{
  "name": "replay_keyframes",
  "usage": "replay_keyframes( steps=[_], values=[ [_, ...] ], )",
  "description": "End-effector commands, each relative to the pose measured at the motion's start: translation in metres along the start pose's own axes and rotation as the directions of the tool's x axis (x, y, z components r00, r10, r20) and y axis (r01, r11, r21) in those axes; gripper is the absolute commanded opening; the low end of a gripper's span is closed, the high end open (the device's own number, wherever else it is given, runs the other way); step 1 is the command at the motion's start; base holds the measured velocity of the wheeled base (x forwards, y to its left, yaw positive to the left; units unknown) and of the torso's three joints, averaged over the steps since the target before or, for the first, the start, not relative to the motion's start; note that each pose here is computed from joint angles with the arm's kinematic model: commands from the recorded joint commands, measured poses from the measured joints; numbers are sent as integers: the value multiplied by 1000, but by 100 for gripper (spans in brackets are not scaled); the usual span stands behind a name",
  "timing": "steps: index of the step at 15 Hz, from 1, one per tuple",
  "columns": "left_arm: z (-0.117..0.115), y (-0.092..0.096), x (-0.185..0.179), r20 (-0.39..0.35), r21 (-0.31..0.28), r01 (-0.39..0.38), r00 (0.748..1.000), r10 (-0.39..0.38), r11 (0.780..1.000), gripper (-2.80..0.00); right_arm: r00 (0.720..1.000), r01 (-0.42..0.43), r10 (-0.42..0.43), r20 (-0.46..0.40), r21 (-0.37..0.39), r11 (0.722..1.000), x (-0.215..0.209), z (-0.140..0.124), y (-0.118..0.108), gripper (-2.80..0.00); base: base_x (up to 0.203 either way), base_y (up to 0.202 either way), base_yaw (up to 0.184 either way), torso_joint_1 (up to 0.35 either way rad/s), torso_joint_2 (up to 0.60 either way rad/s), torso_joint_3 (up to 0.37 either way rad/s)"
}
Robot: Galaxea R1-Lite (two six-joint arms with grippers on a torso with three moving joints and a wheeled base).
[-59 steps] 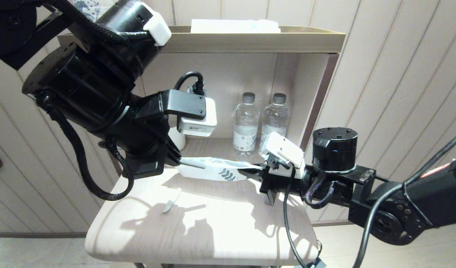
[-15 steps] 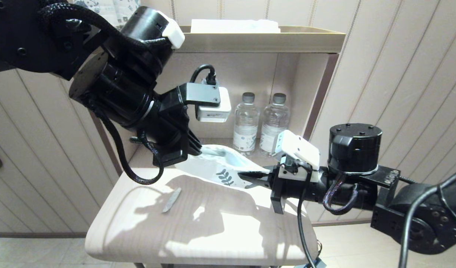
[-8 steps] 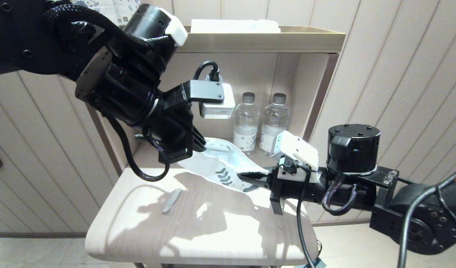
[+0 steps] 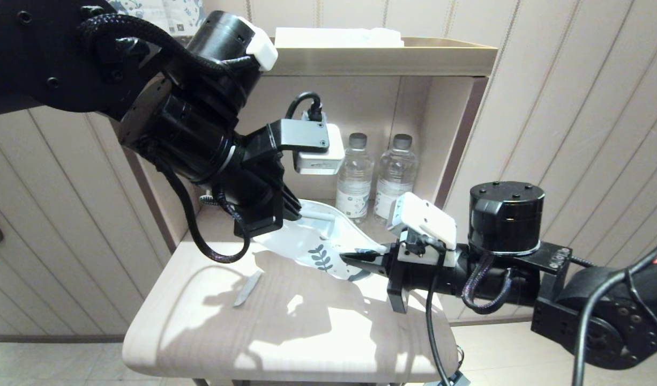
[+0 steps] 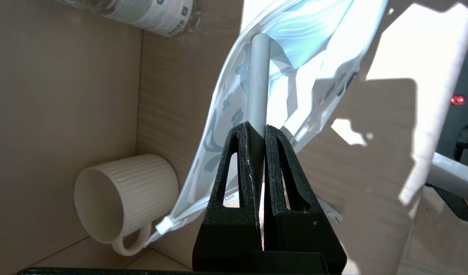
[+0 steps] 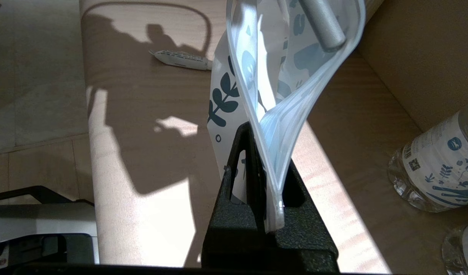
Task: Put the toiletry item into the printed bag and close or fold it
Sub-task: Place the toothbrush in the storage bag
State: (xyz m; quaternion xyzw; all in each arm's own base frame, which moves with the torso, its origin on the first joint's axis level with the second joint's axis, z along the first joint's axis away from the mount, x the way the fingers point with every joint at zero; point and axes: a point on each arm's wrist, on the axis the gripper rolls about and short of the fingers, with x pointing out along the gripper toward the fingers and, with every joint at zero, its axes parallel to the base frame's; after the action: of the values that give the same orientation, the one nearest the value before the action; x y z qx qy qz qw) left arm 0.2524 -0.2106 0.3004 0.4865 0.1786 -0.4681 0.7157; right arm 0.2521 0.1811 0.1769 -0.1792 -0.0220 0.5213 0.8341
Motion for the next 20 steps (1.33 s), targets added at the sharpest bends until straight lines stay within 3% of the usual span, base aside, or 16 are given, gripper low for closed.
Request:
replay_keyframes(
  steps=[1, 6, 9, 13, 20],
  values=[
    [-1, -2, -7, -1, 7, 3, 1000, -3, 1000, -280, 1000, -10, 11, 6, -4, 1000, 0, 0, 0, -280, 0, 0, 0, 0, 0, 0],
    [-7, -13, -34, -38, 14, 46, 998, -45, 999, -280, 999, -37, 37, -5, -44, 998, -2, -7, 5, -280, 0, 0, 0, 0, 0, 0],
    [-11, -19, -40, -70, 42, 89, 994, -86, 995, -280, 1000, -24, 23, -11, -127, 992, -7, -9, 2, -280, 0, 0, 0, 0, 0, 0],
    [-10, -19, -42, -66, 66, 90, 994, -86, 994, -280, 997, -79, 75, -31, -142, 987, -4, -14, 17, -280, 0, 0, 0, 0, 0, 0],
    [-13, -16, -37, -59, 86, 104, 993, -100, 991, -280, 997, -65, 54, -49, -242, 968, -8, -4, 4, -280, 0, 0, 0, 0, 0, 0]
  ],
)
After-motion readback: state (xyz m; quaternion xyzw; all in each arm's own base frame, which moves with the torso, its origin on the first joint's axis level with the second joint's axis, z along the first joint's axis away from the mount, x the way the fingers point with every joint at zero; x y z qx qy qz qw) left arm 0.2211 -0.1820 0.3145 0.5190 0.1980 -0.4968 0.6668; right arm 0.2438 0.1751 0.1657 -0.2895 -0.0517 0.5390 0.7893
